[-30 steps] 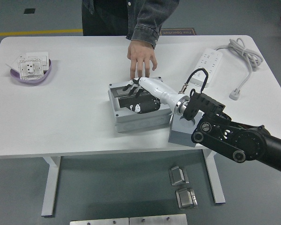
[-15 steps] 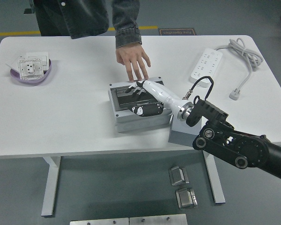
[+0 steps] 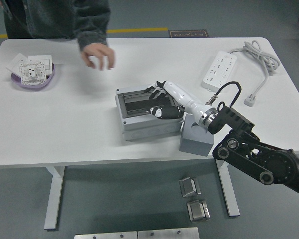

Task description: Pick up the cylinder from the cube,place it in the box,flap close box

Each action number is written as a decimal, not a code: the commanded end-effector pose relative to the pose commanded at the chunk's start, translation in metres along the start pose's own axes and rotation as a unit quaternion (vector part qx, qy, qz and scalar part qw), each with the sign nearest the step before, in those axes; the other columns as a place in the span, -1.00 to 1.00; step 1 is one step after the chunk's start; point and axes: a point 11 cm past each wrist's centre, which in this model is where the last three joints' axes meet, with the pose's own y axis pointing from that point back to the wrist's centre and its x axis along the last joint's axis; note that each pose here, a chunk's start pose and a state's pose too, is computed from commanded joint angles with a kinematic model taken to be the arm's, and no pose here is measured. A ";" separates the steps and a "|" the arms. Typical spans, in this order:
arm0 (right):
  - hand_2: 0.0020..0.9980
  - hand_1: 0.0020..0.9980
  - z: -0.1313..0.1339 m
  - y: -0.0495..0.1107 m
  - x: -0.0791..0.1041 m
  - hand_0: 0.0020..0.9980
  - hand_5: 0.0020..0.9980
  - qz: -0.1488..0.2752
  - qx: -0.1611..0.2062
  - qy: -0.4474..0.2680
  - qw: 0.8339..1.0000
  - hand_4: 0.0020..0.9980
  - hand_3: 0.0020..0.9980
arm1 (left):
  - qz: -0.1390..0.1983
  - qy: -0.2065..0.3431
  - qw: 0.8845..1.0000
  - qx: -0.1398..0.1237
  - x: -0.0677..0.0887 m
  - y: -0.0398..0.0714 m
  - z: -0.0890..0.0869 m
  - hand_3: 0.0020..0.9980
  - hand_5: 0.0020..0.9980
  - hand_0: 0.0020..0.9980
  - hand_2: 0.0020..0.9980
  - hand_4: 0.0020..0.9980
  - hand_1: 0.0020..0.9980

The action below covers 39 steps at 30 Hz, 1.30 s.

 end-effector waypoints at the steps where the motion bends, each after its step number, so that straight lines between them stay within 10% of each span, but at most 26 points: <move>1: 0.20 0.02 0.004 0.004 0.004 0.23 -0.49 0.007 -0.010 0.003 1.000 0.37 0.41 | 0.000 0.001 1.000 0.000 0.000 0.000 -0.001 0.49 -0.89 0.43 0.45 -0.01 0.49; 14: 0.36 0.27 0.072 0.070 0.063 0.32 -0.46 0.265 -0.031 -0.153 0.952 0.43 0.43 | 0.001 0.009 1.000 0.002 0.000 0.000 -0.008 0.49 -0.90 0.43 0.44 0.00 0.49; 24: 0.58 0.51 0.103 0.103 0.069 0.55 -0.12 0.324 0.032 -0.335 0.884 0.83 0.69 | 0.010 0.015 1.000 0.025 0.008 -0.001 -0.026 0.48 -0.91 0.43 0.43 -0.02 0.49; 25: 0.64 0.56 0.103 0.105 0.071 0.63 0.40 0.331 0.041 -0.349 0.876 1.00 0.74 | 0.011 0.016 0.999 0.028 0.009 -0.001 -0.029 0.48 -0.92 0.43 0.43 -0.02 0.49; 30: 0.64 0.56 0.107 0.111 0.077 0.63 0.40 0.352 0.055 -0.405 0.842 1.00 0.74 | 0.018 0.021 0.999 0.042 0.016 -0.001 -0.041 0.48 -0.92 0.43 0.43 -0.02 0.49; 31: 0.64 0.56 0.108 0.112 0.077 0.66 0.67 0.355 0.054 -0.414 0.836 1.00 0.75 | 0.018 0.022 0.999 0.044 0.017 -0.001 -0.043 0.48 -0.93 0.43 0.44 -0.02 0.49; 39: 0.63 0.55 0.115 0.121 0.082 0.67 0.66 0.374 0.049 -0.434 0.818 1.00 0.73 | 0.019 0.022 0.999 0.046 0.018 -0.001 -0.044 0.48 -0.93 0.43 0.44 -0.01 0.48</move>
